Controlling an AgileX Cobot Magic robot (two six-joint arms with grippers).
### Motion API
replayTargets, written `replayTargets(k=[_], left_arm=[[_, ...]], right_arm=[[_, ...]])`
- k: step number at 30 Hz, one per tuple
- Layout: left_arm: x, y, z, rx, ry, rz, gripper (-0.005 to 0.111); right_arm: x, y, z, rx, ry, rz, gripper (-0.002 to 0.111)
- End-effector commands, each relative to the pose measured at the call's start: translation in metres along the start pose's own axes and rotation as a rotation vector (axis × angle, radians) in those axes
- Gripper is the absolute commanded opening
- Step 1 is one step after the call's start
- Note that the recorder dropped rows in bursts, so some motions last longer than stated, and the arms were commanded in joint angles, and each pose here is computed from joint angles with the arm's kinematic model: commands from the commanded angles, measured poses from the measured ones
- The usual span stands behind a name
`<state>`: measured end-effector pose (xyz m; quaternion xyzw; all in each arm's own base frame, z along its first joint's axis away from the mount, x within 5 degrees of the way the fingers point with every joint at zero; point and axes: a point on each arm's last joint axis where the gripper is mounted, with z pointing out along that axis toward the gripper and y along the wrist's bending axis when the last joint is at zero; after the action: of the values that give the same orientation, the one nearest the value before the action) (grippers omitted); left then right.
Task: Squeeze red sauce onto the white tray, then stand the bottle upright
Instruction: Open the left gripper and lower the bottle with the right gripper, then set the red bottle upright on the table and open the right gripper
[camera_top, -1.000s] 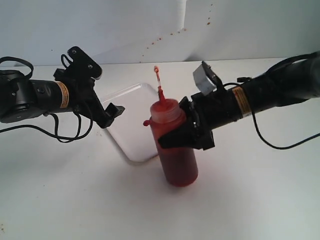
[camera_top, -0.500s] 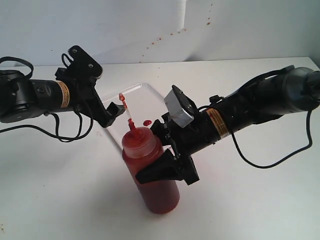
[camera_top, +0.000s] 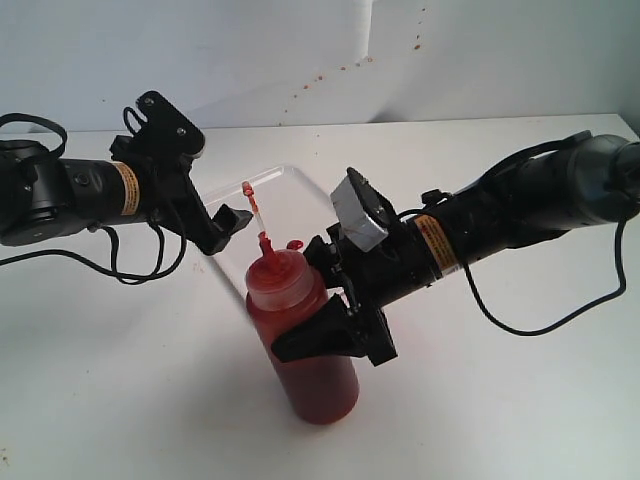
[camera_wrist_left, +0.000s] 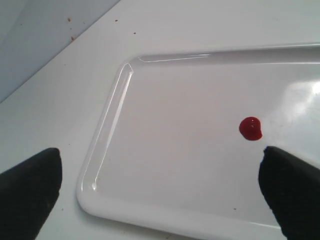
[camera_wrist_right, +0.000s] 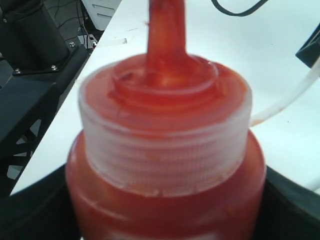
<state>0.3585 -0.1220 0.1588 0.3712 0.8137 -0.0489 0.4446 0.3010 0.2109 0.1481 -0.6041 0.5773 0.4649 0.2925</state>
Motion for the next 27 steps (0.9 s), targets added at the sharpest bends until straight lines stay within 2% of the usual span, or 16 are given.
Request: replayTargets(k=[1,4,5,7,19,27], left_arm=[[0.0,0.0,-0.002,-0.001,-0.004,-0.003,0.105],[0.0,0.0,-0.002,-0.003,0.0,-0.003,0.105],[0.0,0.0,-0.002,-0.003,0.0,-0.003,0.105],[0.0,0.0,-0.002,-0.003,0.0,-0.003,0.105],[0.0,0.0,-0.002,-0.003,0.0,-0.003,0.105],[0.0,0.0,-0.002,-0.003,0.0,-0.003,0.105]], right_arm=[[-0.007,0.0,-0.004,0.015,-0.045,0.005,0.043],[-0.007,0.0,-0.004,0.014,-0.045,0.01,0.085],[-0.007,0.0,-0.004,0.014,-0.045,0.023,0.095],[-0.007,0.0,-0.004,0.013,-0.045,0.064,0.105],[-0.01,0.001,-0.004,-0.001,-0.063,0.086,0.105],[-0.02,-0.01,-0.013,0.036,-0.088,0.07,0.105]])
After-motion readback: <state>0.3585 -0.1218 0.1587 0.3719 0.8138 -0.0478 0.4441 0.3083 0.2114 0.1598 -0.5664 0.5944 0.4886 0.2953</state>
